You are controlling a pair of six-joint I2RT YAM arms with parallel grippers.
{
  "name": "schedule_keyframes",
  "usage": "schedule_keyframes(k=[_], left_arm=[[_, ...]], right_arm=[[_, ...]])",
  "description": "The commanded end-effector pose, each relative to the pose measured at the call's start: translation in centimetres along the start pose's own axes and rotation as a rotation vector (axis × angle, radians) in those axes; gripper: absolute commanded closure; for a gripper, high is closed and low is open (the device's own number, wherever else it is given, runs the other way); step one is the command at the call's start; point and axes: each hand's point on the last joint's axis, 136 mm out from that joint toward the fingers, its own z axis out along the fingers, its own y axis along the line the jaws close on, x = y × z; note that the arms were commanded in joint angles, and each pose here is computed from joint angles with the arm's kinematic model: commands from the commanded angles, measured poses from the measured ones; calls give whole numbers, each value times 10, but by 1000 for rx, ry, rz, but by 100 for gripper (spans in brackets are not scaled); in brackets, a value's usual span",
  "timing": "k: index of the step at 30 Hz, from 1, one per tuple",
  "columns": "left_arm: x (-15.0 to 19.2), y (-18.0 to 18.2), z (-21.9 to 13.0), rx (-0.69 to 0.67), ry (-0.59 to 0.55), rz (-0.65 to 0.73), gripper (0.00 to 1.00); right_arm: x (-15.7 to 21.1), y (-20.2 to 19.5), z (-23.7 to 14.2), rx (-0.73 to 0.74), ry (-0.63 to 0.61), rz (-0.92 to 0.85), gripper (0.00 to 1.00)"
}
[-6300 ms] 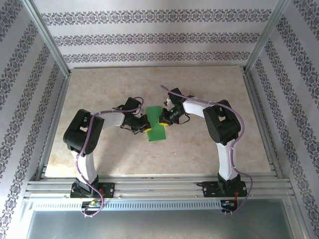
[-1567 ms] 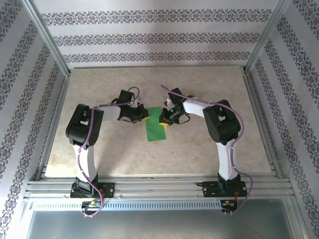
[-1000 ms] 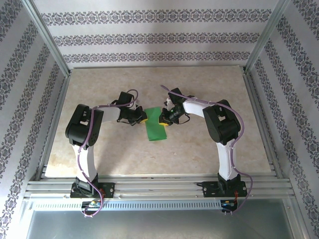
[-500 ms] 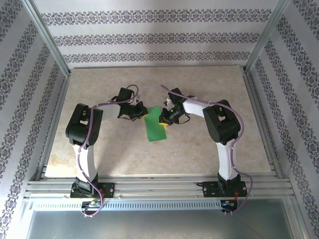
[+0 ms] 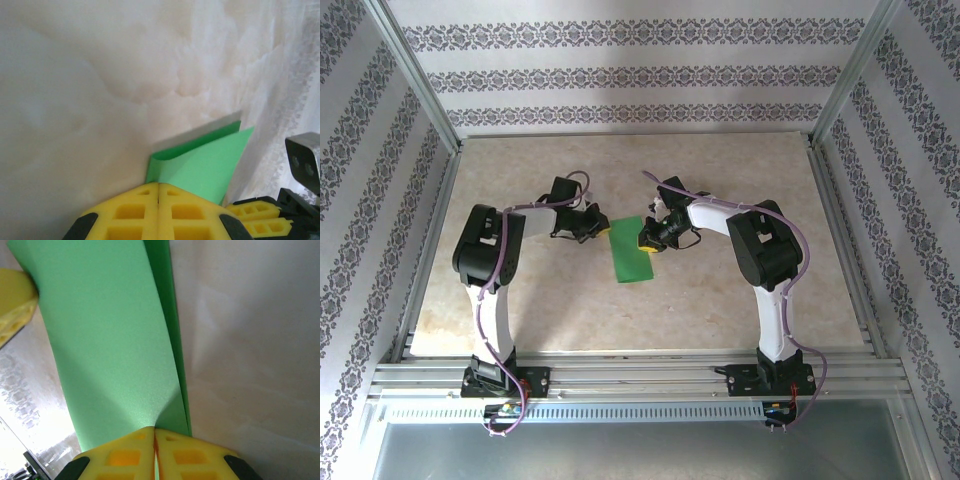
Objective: Fold a paper plane with a square sheet of paper (pick it up from the middle)
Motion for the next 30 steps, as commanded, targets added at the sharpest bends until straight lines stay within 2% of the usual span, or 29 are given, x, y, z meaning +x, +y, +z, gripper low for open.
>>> schedule_keyframes(k=[1, 8, 15, 20, 30], left_arm=[[-17, 17, 0, -46, -40, -18, 100], [-23, 21, -1, -108, -31, 23, 100], [-39, -12, -15, -63, -64, 89, 100], [-25, -37, -16, 6, -50, 99, 100], [-10, -5, 10, -95, 4, 47, 100]], right_arm=[[31, -90, 34, 274, 85, 116, 87], [31, -89, 34, 272, 87, 117, 87], [31, -90, 34, 274, 85, 116, 87], [30, -89, 34, 274, 84, 117, 87], [31, -90, 34, 274, 86, 117, 87]])
